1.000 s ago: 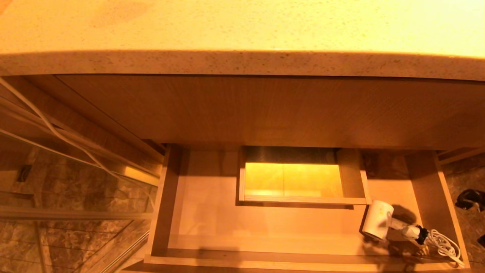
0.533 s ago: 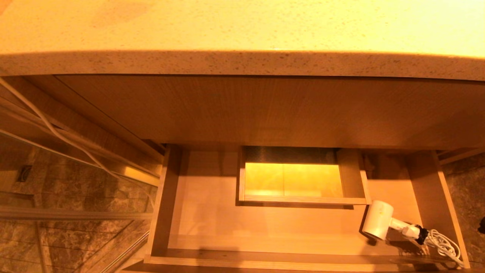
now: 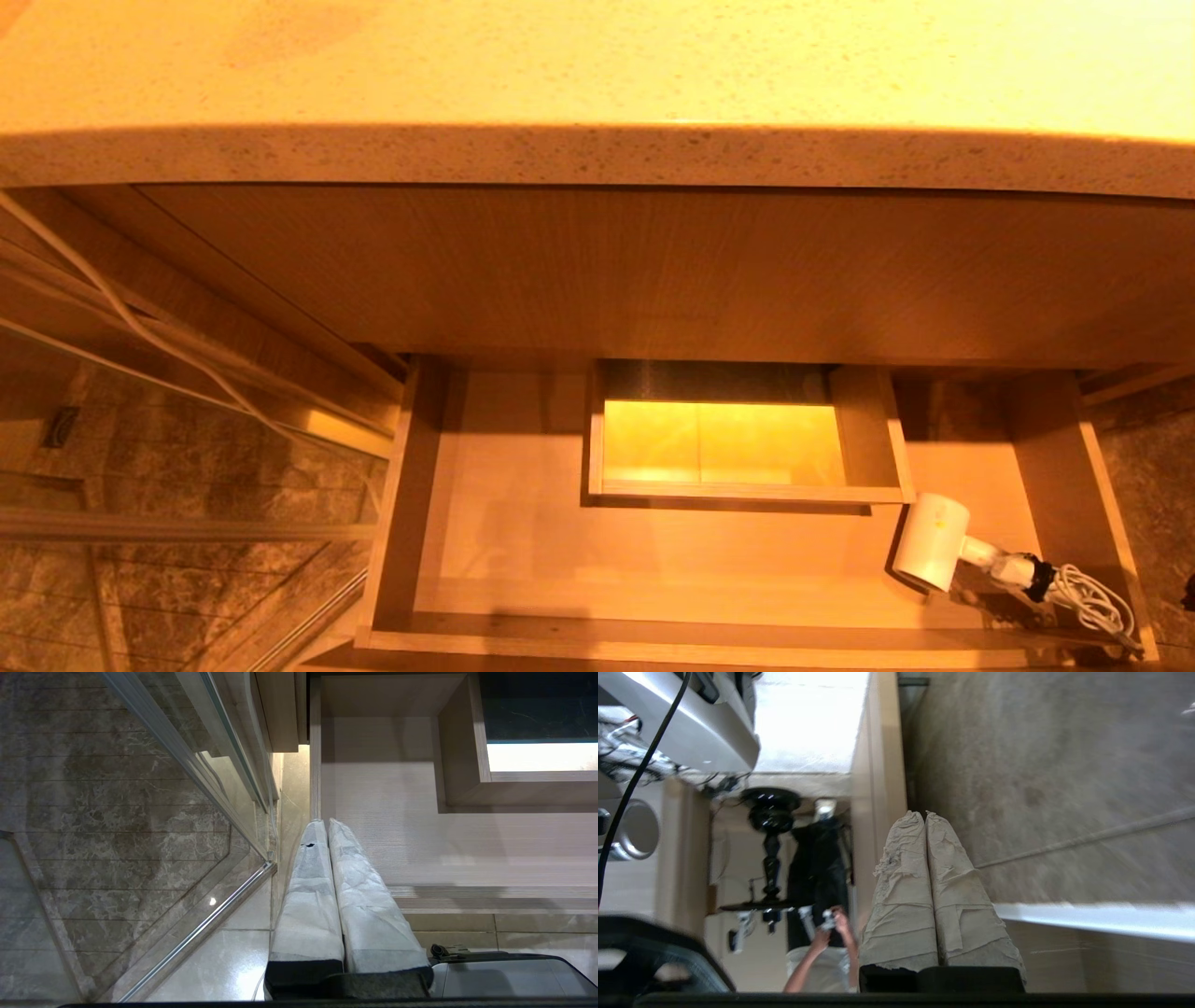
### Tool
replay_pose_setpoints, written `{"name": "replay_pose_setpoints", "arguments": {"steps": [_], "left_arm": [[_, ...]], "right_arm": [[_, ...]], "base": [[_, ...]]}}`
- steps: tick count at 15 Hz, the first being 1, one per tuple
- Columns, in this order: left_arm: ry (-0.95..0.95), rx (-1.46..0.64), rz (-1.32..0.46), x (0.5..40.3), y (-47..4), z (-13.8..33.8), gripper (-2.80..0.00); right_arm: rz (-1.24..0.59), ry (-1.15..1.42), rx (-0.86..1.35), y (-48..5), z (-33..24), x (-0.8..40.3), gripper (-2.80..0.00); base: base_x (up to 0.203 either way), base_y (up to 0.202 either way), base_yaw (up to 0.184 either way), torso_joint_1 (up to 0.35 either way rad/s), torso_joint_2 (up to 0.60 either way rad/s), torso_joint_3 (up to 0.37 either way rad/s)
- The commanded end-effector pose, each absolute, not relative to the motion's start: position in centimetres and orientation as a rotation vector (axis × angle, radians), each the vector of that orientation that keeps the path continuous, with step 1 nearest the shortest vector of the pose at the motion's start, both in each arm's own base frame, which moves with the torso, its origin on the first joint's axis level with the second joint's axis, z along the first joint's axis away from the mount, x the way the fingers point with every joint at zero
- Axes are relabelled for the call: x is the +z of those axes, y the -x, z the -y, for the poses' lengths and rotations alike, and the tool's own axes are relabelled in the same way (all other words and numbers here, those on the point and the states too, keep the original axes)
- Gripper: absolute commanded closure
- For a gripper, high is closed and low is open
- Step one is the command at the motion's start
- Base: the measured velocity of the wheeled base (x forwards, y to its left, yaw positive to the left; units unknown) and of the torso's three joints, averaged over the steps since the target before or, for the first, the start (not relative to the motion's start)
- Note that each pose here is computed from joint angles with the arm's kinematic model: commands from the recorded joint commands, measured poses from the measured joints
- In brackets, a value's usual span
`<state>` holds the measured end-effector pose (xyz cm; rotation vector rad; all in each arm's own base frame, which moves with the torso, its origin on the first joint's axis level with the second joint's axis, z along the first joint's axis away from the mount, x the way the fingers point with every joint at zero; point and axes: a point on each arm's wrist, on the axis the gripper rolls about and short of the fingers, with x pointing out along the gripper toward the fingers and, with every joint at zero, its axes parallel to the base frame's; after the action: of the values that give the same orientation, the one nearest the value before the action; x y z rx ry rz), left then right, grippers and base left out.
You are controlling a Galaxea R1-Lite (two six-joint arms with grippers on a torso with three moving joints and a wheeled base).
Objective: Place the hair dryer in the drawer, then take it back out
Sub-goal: Put it into the drawer
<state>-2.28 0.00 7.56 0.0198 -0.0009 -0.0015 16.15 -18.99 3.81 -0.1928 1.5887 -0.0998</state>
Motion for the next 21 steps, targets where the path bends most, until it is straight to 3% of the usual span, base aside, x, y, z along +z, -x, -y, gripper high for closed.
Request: {"name": "replay_pose_setpoints", "arguments": {"steps": [1,11,21], "left_arm": [[-0.020,-0.002,0.000,7.5,2.3,0.0,0.00],[-0.020,-0.002,0.000,7.5,2.3,0.0,0.00],[-0.020,-0.002,0.000,7.5,2.3,0.0,0.00]], "right_arm": [[-1.643,0.146,-0.053,-16.7,20.0,1.3,0.00],[-1.620,0.154,-0.082,-19.1,23.1,-3.5,0.00],[-1.503,0.219,-0.164,-20.5,24.6,-2.1,0.00]], "base": [[0.000,0.000,0.000,0.000,0.00,0.000],[0.000,0.000,0.000,0.000,0.00,0.000],[0.000,0.000,0.000,0.000,0.00,0.000]]}}
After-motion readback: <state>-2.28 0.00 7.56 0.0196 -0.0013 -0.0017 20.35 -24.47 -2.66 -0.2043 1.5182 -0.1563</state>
